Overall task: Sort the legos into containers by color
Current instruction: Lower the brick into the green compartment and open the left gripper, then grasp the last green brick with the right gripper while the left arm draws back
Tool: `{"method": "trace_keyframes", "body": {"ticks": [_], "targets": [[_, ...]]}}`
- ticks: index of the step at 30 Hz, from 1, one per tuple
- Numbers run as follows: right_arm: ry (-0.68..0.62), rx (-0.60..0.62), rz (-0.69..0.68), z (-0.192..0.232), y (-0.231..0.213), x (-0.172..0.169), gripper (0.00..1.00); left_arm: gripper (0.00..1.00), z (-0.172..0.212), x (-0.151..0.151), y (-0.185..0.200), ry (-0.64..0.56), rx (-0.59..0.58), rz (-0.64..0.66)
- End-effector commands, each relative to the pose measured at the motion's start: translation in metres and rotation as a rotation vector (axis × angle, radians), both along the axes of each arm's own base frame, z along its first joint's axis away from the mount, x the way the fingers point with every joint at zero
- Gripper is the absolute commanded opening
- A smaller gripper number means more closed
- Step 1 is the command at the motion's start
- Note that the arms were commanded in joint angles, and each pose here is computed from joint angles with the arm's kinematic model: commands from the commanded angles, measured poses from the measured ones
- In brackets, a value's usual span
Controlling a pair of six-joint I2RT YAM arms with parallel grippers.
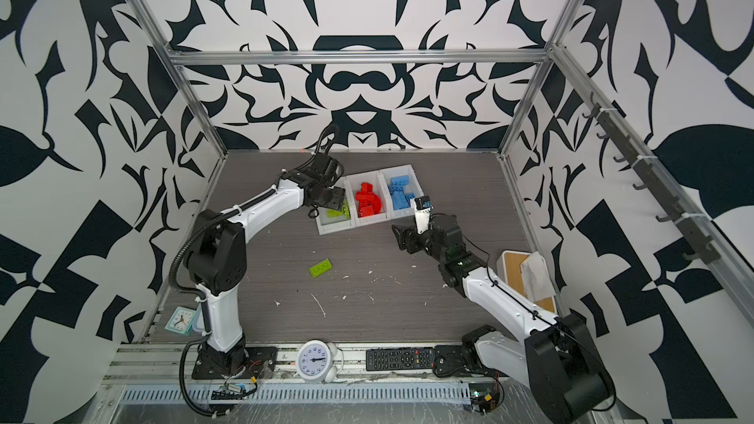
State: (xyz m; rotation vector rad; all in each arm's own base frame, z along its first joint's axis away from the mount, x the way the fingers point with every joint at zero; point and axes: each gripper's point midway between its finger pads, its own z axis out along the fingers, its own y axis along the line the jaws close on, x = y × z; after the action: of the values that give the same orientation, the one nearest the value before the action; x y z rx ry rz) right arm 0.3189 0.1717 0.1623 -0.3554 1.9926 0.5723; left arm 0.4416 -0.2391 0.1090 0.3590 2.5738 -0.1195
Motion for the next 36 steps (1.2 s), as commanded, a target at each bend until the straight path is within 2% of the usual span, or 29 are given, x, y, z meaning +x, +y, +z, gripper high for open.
{"method": "trace_keyframes", "body": {"ticks": [1,11,17,22,24,28,34,36], "targets": [[-0.07,0.039,0.005,0.03,0.004,0.003,0.78,0.54,0.001,0.01,-0.002,-0.006,-0.008,-0.007],[-0.056,0.09,0.018,0.032,0.009,0.003,0.78,0.56,-0.001,0.03,0.009,-0.02,-0.043,0.022],[-0.053,0.082,0.011,0.023,0.006,0.0,0.78,0.77,0.001,0.032,0.008,-0.006,-0.029,0.004],[-0.063,0.089,0.015,0.027,0.006,-0.001,0.78,0.86,0.019,0.021,0.011,-0.01,-0.057,0.021],[-0.063,0.088,0.013,0.027,0.006,-0.002,0.78,0.94,0.026,0.013,0.014,0.0,-0.073,0.035],[-0.067,0.088,0.014,0.029,0.005,-0.003,0.78,1.0,0.03,-0.024,0.023,0.053,-0.075,0.064],[-0.074,0.079,-0.002,0.03,0.001,-0.004,0.78,1.0,0.015,-0.118,0.035,0.171,-0.024,0.116],[-0.043,0.08,0.061,0.03,0.012,-0.008,0.74,1.0,0.011,-0.143,0.047,0.183,0.011,0.147]]}}
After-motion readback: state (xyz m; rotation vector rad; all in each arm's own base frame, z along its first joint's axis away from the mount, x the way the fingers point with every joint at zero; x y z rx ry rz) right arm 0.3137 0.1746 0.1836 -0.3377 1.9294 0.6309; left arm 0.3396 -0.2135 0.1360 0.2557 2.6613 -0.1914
